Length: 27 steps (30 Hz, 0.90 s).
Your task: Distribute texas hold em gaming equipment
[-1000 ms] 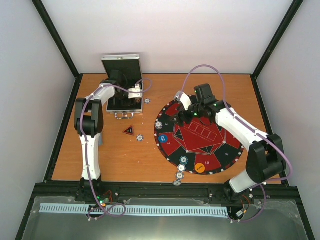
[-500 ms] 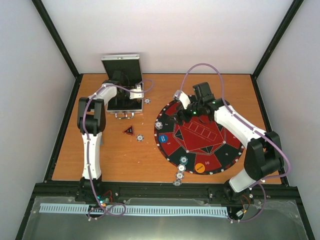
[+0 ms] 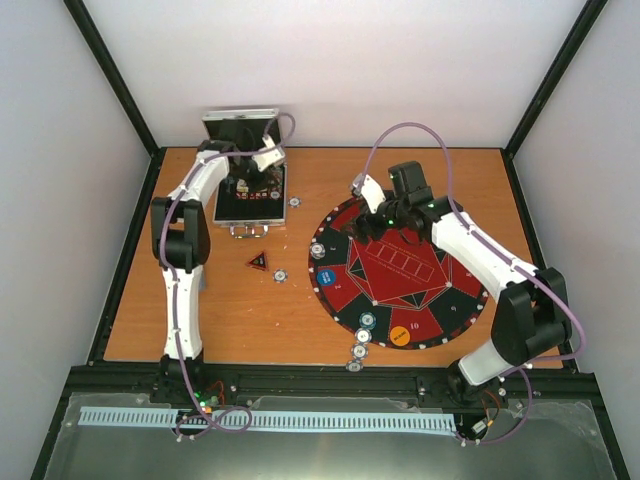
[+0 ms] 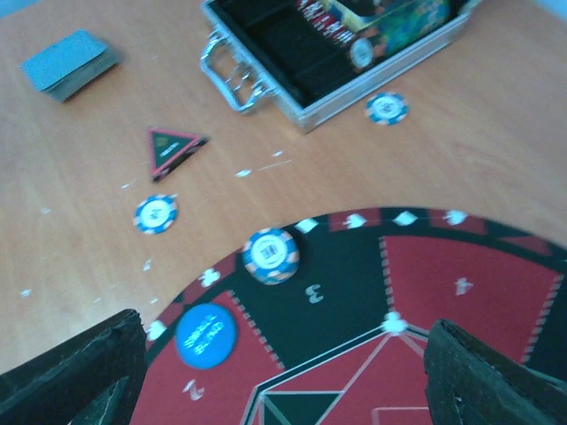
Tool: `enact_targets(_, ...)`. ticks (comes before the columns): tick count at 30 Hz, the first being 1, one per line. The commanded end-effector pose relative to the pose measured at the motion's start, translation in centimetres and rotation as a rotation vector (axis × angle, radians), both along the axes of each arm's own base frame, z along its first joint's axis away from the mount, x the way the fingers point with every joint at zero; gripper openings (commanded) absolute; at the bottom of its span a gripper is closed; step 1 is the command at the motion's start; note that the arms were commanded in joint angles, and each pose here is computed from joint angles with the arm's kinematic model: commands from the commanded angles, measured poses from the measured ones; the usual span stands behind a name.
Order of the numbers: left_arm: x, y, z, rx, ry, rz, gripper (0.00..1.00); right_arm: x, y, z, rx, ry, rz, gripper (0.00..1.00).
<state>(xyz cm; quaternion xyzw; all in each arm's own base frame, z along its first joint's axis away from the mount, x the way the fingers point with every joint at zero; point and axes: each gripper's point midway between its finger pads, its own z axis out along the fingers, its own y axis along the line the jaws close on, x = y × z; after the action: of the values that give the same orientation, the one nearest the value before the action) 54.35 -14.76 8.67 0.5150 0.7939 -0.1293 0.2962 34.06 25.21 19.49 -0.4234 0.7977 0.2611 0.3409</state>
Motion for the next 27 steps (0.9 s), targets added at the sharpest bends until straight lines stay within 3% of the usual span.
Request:
enact_targets(1,-0.4,-1.3,10.2,-0.25,0.082,0.247,0.01,3.8,-0.4,5.1,0.021,-0.234,-0.117,0.84)
enact_targets(7,-3.2,-3.2,14.8,-0.489,0.311,0.377,0.01,5.8,5.0,9.5,0.162,-0.508,-0.038,0.84)
enact_targets(11,-5.6,-4.6,17.7,-0.62,0.438,0.357,0.01,7.1,8.8,10.4,0.229,-0.566,0.053,0.84)
enact_targets(20,-8.0,-6.0,19.6,-0.735,0.616,0.326,0.01,10.4,11.9,10.3,0.215,-0.746,0.141,0.83)
enact_targets(27,-8.0,-6.2,20.0,-0.752,0.623,0.318,0.01,11.8,13.0,8.4,0.152,-0.756,0.198,0.67)
